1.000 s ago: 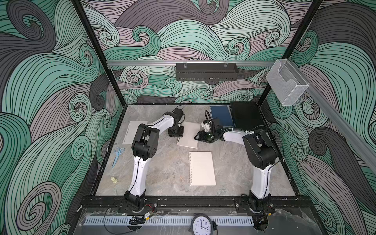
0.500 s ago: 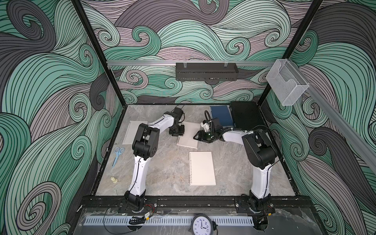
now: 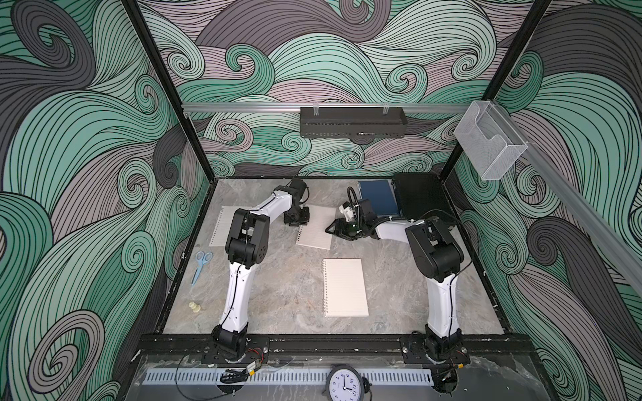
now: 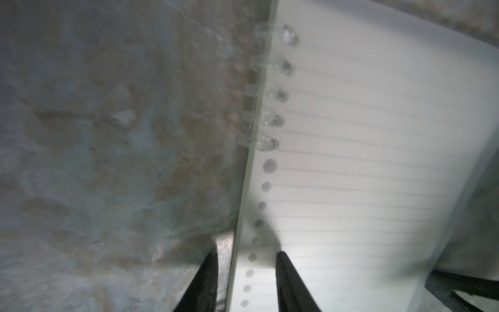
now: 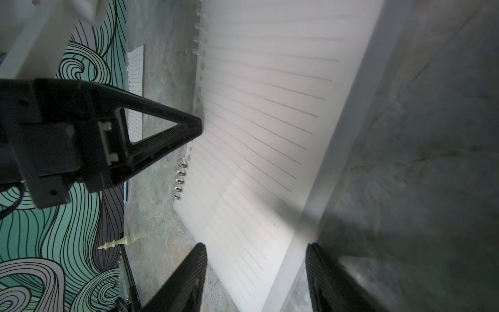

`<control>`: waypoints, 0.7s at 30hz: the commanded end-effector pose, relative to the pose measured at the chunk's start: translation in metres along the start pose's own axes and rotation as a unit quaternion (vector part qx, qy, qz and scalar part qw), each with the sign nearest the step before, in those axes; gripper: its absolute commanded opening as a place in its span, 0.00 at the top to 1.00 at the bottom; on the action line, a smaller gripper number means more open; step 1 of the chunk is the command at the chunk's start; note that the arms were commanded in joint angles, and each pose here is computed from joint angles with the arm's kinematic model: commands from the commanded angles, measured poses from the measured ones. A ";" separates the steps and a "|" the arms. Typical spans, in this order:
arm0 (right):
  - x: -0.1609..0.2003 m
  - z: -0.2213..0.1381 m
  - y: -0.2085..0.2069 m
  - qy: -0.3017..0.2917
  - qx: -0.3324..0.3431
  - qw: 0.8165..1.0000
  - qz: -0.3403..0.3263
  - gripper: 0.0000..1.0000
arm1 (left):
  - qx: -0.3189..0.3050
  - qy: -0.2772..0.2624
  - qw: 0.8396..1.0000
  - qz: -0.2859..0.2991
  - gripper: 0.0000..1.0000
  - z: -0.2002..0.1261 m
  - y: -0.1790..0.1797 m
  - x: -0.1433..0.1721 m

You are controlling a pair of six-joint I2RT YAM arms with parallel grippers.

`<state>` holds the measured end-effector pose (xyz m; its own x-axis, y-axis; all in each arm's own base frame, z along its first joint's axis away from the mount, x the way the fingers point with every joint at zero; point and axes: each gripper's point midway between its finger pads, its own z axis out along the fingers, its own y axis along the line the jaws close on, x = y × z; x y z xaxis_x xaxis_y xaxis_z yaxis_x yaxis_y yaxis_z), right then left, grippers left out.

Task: Tear off pages from different notebooks
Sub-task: Move the notebook to the center of the board.

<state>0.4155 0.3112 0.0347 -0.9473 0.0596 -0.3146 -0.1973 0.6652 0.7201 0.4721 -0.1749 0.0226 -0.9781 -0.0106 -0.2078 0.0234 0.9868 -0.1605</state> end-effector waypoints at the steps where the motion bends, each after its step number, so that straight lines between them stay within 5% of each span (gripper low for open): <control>1: -0.003 0.014 0.009 0.004 -0.022 1.000 0.009 0.40 | -0.054 0.008 0.998 0.007 0.60 -0.004 0.025 -0.002; 6: -0.011 0.021 0.024 0.007 -0.043 0.999 0.001 0.40 | -0.092 -0.027 0.995 0.029 0.52 -0.039 0.034 -0.025; 11: -0.022 -0.009 0.026 -0.016 -0.033 0.999 -0.013 0.38 | -0.084 -0.062 0.994 0.043 0.38 -0.076 0.022 -0.036; 21: -0.013 -0.089 0.004 -0.065 0.015 0.998 -0.016 0.34 | 0.010 -0.049 0.995 0.088 0.31 -0.079 -0.051 0.009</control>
<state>0.4120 0.2635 0.0991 -0.9052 0.1343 -0.4032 -0.2256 0.6522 0.7237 0.4611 -0.1812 0.0980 -0.9411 0.1052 -0.3214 0.1342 0.9885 -0.0693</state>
